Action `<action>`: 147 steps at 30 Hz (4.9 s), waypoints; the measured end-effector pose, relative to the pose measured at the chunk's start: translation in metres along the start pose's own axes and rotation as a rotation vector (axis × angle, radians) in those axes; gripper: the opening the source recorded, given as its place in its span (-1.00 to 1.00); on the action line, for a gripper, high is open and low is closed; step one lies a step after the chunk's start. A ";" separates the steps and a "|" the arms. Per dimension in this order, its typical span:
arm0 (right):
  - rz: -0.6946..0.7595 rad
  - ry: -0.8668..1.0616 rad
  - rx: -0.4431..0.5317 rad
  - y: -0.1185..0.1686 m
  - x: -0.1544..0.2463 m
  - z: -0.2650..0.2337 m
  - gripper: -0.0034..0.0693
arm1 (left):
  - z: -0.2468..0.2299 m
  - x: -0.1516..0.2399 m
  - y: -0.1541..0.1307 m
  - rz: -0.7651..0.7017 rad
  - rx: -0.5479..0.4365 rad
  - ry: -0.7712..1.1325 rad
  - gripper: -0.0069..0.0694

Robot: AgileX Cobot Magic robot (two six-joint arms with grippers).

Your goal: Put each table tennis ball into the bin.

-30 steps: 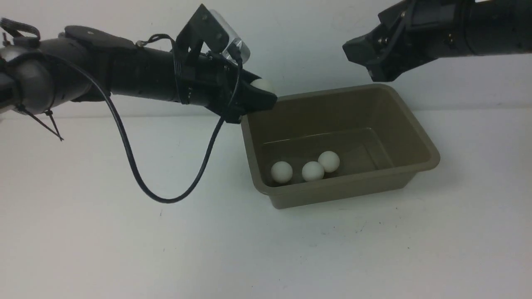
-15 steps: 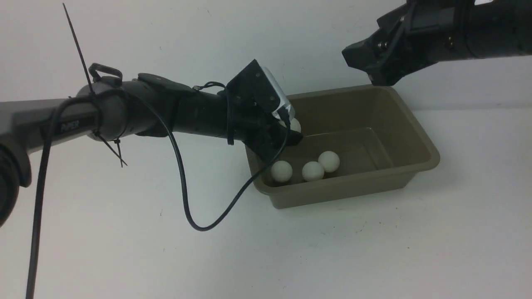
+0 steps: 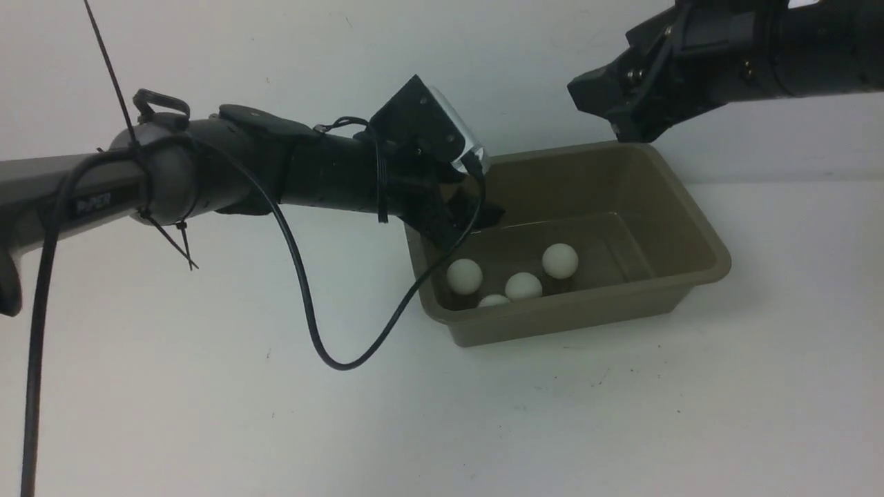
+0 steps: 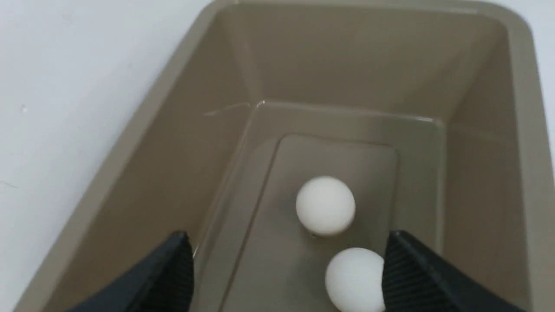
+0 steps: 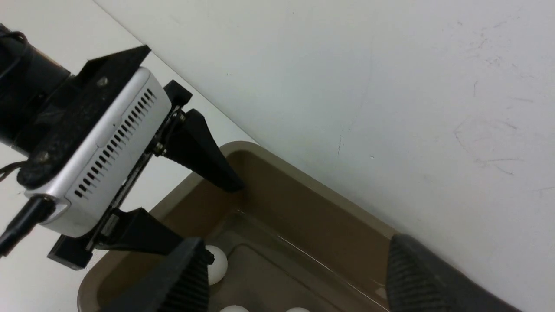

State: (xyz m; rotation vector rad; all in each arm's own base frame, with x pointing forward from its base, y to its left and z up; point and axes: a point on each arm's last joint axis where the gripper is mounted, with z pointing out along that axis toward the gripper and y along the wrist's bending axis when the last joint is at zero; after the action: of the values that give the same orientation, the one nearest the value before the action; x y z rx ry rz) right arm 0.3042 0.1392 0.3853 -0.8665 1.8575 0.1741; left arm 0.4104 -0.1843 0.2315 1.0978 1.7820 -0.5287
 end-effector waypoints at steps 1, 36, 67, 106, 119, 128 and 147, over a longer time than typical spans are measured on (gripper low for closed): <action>0.000 -0.001 0.000 0.000 0.000 0.000 0.47 | -0.009 -0.007 -0.001 0.017 -0.008 0.011 0.57; 0.005 -0.459 0.307 0.052 0.021 -0.303 0.47 | -0.209 -0.118 -0.033 -0.005 -0.340 -0.030 0.57; 0.053 -0.234 0.262 0.104 0.227 -0.150 0.47 | -0.208 -0.126 -0.038 -0.054 -0.283 -0.118 0.57; 0.276 -0.091 0.519 0.111 0.292 -0.153 0.47 | -0.206 -0.125 -0.044 -0.075 -0.216 -0.106 0.57; 0.199 -0.124 0.559 0.112 0.291 -0.158 0.47 | -0.206 -0.124 -0.045 -0.075 -0.205 -0.099 0.57; 0.227 -0.142 0.552 0.112 0.290 -0.158 0.47 | -0.205 -0.124 -0.045 -0.075 -0.205 -0.099 0.57; 0.356 -0.195 0.510 0.115 0.288 -0.157 0.47 | -0.205 -0.124 -0.045 -0.084 -0.199 -0.104 0.57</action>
State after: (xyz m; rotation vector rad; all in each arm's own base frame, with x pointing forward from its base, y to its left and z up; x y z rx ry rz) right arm 0.0548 0.0072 0.1819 -0.1607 1.7429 -0.0006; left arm 0.2900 -0.1117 0.4304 0.8476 1.7540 -0.4401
